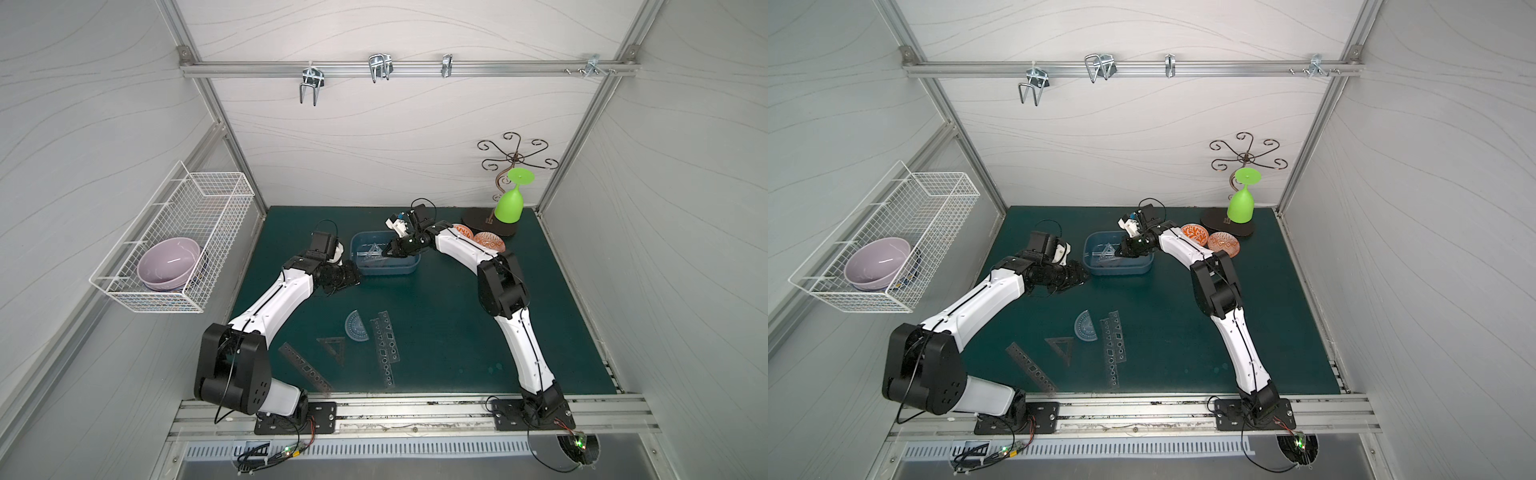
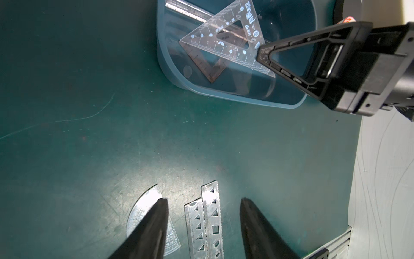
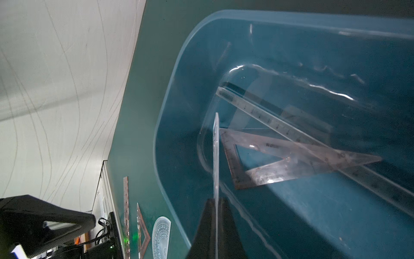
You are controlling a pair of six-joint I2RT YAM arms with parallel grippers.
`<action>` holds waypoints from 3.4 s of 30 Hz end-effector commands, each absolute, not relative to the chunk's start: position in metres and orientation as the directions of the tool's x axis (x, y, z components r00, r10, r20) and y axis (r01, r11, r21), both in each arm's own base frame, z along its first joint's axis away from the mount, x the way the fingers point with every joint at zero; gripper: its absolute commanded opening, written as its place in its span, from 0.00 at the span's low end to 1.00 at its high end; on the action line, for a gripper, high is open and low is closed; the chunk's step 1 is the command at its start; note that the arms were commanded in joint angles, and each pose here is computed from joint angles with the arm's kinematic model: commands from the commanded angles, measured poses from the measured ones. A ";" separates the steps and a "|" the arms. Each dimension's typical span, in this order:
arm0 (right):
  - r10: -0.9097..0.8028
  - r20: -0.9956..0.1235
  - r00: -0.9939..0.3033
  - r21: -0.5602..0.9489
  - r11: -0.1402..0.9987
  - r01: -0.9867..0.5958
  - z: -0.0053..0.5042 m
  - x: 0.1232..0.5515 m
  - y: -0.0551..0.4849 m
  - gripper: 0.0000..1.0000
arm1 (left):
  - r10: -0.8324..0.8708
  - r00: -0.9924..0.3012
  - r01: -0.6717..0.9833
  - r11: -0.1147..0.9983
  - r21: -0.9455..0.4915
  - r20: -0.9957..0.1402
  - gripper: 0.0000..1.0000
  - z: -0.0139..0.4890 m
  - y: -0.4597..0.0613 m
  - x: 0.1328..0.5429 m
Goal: Put the scattered rulers into the storage box
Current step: Place the ruler in the storage box, then pick up the ruler from the center of the board.
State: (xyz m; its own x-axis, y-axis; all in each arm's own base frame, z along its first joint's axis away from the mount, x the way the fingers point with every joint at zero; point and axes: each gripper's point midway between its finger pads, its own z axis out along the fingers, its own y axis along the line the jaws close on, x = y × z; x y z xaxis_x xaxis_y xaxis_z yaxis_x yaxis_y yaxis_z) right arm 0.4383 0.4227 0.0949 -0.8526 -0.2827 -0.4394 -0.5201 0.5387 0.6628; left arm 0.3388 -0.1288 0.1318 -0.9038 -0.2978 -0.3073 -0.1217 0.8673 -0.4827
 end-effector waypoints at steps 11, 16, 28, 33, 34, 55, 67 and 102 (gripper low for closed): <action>-0.259 -0.490 -0.833 0.611 0.579 -0.539 0.116 0.470 0.396 0.29 | -0.299 -0.902 -0.113 0.859 -0.499 -0.312 0.57 0.135 -0.129 0.347; -0.236 -0.576 -0.783 0.571 0.569 -0.592 0.179 0.465 0.387 0.31 | -0.307 -0.902 -0.115 0.848 -0.517 -0.303 0.57 0.139 -0.131 0.342; -0.436 -0.599 -0.672 0.223 0.714 -0.663 0.153 0.286 0.347 0.23 | -0.324 -0.917 -0.176 0.853 -0.491 -0.234 0.58 0.107 -0.133 0.266; -0.587 -0.514 -0.625 0.115 0.675 -0.729 0.101 0.223 0.366 0.22 | -0.362 -0.913 -0.231 0.839 -0.493 -0.189 0.57 0.085 -0.128 0.242; -0.611 -0.501 -0.613 0.101 0.662 -0.742 0.091 0.214 0.370 0.23 | -0.365 -0.912 -0.236 0.841 -0.486 -0.189 0.57 0.083 -0.126 0.240; -0.714 -0.357 -0.603 0.007 0.643 -0.766 0.012 0.192 0.377 0.37 | -0.362 -0.907 -0.239 0.864 -0.443 -0.216 0.56 0.077 -0.116 0.237; -0.632 -0.347 -0.693 -0.037 0.748 -0.663 0.007 0.222 0.327 0.34 | -0.348 -0.913 -0.219 0.858 -0.465 -0.213 0.57 0.080 -0.122 0.244; -0.211 -0.214 -0.954 0.665 0.684 -0.300 0.021 0.209 0.319 0.29 | -0.178 -0.966 -0.004 0.733 -0.680 -0.186 0.32 0.102 -0.216 0.252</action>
